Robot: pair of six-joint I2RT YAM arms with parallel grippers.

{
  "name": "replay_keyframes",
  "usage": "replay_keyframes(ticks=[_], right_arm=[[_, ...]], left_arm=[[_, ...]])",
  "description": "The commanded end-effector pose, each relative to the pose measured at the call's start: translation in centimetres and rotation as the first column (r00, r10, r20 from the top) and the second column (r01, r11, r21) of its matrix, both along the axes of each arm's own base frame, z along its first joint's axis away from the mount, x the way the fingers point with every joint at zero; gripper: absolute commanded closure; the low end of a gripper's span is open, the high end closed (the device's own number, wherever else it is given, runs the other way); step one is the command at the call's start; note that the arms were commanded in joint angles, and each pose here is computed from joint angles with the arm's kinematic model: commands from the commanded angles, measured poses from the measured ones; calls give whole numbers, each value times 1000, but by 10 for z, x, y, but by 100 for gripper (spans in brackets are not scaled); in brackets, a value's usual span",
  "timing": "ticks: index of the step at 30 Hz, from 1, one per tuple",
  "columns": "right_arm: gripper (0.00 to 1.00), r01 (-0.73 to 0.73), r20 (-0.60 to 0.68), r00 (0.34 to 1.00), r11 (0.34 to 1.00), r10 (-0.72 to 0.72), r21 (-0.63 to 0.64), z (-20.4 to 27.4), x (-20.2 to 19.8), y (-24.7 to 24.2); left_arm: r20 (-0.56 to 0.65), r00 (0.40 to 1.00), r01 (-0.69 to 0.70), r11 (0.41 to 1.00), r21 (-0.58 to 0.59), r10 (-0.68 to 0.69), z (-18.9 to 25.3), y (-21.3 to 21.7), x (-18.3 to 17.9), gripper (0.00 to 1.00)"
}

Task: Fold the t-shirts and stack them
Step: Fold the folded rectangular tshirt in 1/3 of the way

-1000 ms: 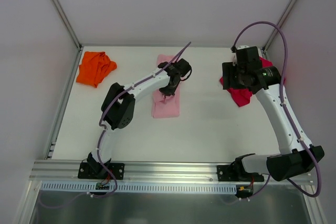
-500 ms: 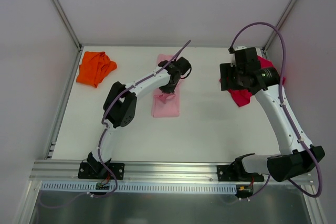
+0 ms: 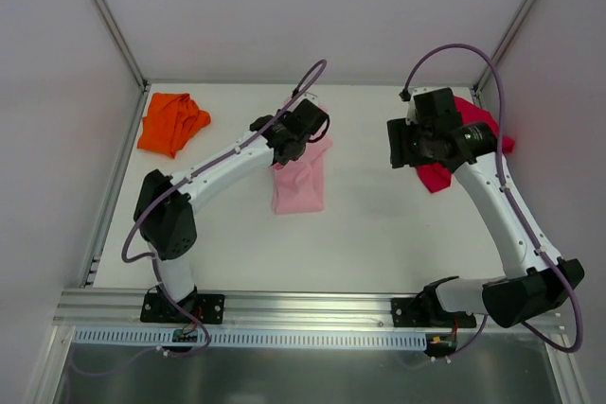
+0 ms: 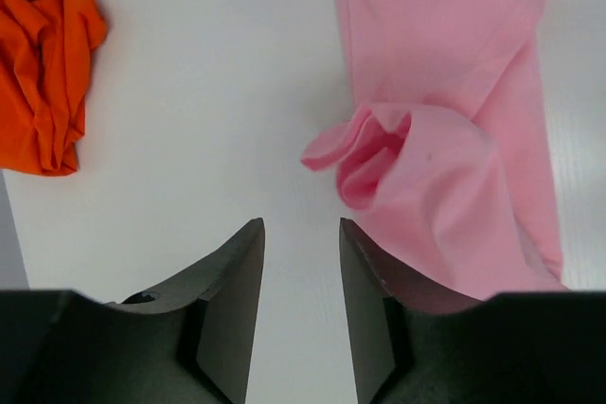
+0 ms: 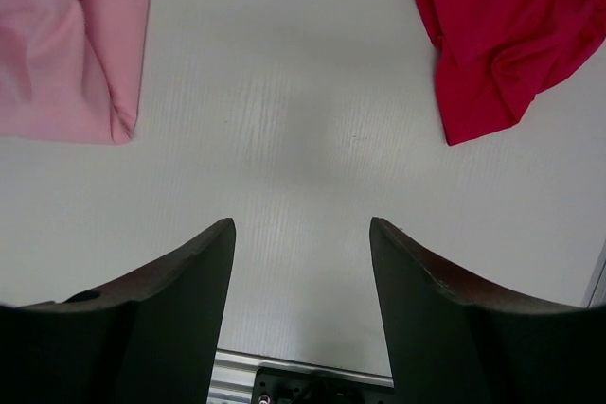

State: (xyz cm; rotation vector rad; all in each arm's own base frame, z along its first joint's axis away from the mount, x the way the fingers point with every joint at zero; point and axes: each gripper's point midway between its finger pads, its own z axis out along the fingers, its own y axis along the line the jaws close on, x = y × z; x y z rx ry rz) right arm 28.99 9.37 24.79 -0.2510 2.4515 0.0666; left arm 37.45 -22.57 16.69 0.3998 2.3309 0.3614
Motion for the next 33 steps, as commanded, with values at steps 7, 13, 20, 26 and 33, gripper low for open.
replay_keyframes(ticks=[7,13,20,26,33], right_arm=[[37,-72,17,997,997,72,17,7,5,18],[35,-59,25,998,998,59,-7,4,2,11],[35,-62,24,998,998,62,-12,6,2,11],[35,-63,43,997,998,63,-12,11,-2,8],[34,-82,29,996,997,82,4,8,-4,13]], left_arm=[[68,995,77,996,-34,-75,10,-37,21,64],[-14,994,106,992,-72,-107,-6,-47,11,66],[-120,985,116,991,-61,-122,-54,-57,7,68],[-147,984,93,995,-43,-99,-77,-59,9,66],[-111,989,96,994,-53,-101,-80,-68,24,64]])
